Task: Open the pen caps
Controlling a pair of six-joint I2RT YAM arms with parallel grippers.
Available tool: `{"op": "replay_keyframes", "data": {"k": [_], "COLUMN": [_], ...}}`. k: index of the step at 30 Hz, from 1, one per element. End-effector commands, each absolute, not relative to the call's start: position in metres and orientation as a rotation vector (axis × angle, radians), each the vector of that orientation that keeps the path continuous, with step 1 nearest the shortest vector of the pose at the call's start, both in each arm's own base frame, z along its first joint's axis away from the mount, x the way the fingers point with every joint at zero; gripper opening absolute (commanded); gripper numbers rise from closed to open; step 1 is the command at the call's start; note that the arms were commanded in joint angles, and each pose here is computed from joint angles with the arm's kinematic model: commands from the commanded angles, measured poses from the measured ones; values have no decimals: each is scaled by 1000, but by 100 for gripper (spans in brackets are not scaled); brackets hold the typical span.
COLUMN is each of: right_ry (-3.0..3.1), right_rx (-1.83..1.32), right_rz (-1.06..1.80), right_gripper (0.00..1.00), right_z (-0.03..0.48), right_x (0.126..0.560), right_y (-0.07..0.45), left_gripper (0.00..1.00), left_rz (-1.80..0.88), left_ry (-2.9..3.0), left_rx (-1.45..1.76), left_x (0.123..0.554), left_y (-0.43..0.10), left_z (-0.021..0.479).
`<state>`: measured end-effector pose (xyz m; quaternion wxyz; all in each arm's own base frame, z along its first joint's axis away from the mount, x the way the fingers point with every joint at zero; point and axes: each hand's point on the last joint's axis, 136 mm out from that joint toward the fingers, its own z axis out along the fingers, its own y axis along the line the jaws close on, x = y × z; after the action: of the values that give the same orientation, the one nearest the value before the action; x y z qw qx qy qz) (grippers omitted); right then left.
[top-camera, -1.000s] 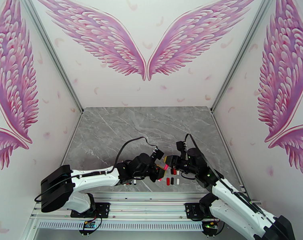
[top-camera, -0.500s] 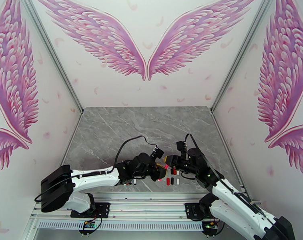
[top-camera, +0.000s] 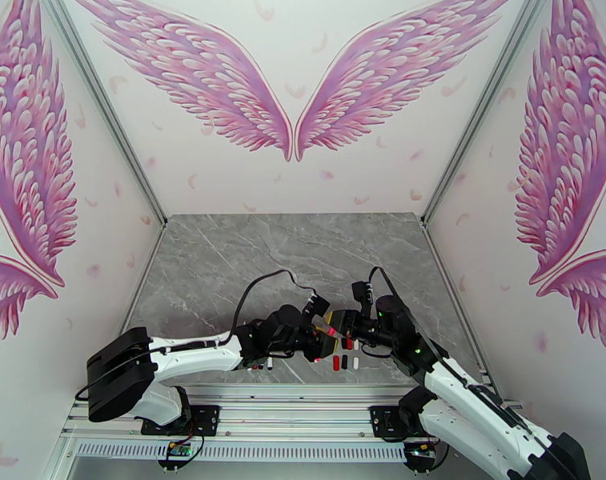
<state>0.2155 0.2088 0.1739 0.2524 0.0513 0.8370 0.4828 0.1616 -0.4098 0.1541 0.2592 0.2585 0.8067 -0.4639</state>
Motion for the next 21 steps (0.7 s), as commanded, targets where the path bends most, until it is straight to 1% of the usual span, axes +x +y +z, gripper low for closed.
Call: {"op": "replay_keyframes", "data": {"k": [1, 5, 7, 21], "right_ry": [2203, 2194, 2187, 2143], "right_rx": [100, 116, 113, 167], "right_rz": [1371, 1360, 1352, 1206], "right_gripper": [16, 16, 15, 13], "right_z": [201, 203, 207, 236], "right_x": [217, 219, 221, 241], "right_y": [215, 214, 214, 199], "left_gripper": [26, 14, 10, 10], "left_rz": [-1279, -1257, -1253, -1197], "left_ry": [2180, 2183, 2180, 2185], "left_rx": [702, 715, 718, 808], "left_x": [162, 162, 160, 142], "left_y": [-412, -408, -405, -397], "left_z": [154, 150, 150, 145]}}
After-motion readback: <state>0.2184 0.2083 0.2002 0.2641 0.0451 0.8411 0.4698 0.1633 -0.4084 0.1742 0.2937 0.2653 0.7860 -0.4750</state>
